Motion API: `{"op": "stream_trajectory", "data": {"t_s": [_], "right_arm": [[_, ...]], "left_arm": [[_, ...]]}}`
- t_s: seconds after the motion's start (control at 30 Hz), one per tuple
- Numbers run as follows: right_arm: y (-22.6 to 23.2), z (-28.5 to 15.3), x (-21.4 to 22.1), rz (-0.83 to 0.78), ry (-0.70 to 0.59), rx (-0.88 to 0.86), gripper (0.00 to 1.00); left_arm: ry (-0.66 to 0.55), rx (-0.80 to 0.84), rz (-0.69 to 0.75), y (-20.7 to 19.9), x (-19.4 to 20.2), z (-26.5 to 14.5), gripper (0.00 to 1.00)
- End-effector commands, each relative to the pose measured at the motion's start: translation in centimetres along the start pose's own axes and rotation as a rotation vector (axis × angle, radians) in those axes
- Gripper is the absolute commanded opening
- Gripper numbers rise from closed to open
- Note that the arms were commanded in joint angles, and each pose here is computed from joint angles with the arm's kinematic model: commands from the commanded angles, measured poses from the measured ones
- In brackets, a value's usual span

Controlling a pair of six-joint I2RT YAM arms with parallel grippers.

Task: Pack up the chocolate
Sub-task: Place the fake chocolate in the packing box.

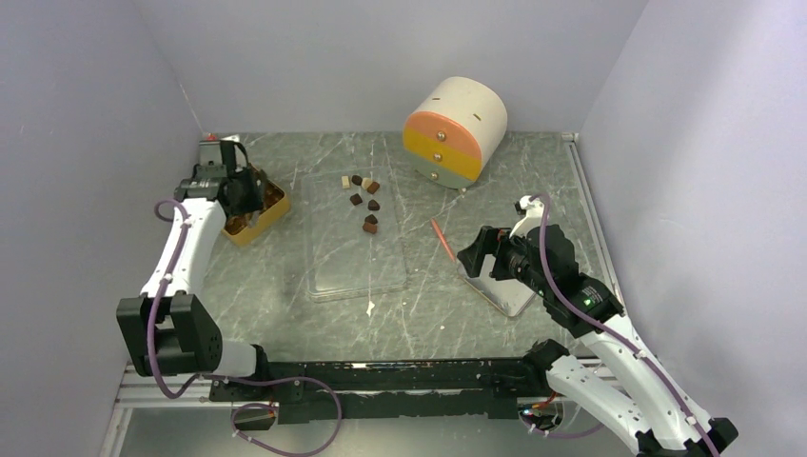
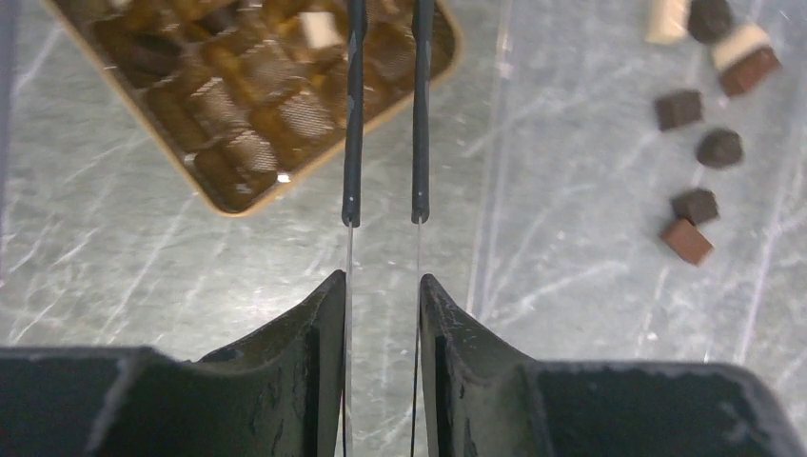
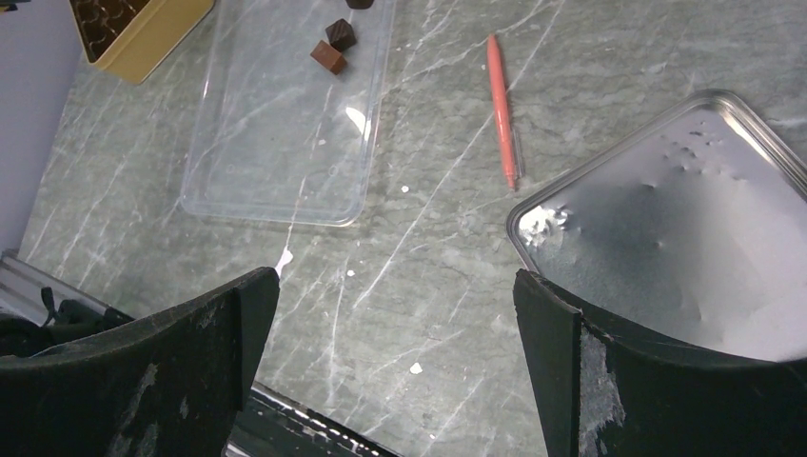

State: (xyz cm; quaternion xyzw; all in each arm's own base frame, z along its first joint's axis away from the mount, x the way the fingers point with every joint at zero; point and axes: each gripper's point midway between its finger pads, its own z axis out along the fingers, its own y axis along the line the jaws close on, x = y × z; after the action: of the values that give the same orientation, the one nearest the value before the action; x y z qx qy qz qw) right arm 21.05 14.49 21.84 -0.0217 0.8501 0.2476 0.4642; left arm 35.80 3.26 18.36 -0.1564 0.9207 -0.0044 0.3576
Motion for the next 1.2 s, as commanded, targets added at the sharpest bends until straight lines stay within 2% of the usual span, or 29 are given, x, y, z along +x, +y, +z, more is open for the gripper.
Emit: {"op": "stream_trajectory", "data": {"t_s": [0.0,0.17,0.43,0.73,1.17], "right_arm": [[0.7,-0.5,-1.9,0.014,-0.053,-0.006,1.0],[0.6,-0.6,-2.0,0.021,-0.056,0.004,1.0],[0.4,-1.0,-2.5,0.036,-0.074,0.023,0.99],[0.8,-0.9,-2.7,0.056,-0.074,0.012,0.99],[1.0,-1.2,-2.9,0.078,-0.086,0.003,0.99]], "left_arm": [[-0.055,0.128,0.094,-4.7,-1.0,-2.1,0.34],[-0.019,0.21,0.177,-8.9,1.0,-2.9,0.34],[0.039,0.279,0.321,-12.6,5.0,-3.8,0.35],[0.154,0.349,0.497,-15.8,11.0,-2.9,0.38],[0.162,0.368,0.569,-18.2,13.2,-2.0,0.42]]}}
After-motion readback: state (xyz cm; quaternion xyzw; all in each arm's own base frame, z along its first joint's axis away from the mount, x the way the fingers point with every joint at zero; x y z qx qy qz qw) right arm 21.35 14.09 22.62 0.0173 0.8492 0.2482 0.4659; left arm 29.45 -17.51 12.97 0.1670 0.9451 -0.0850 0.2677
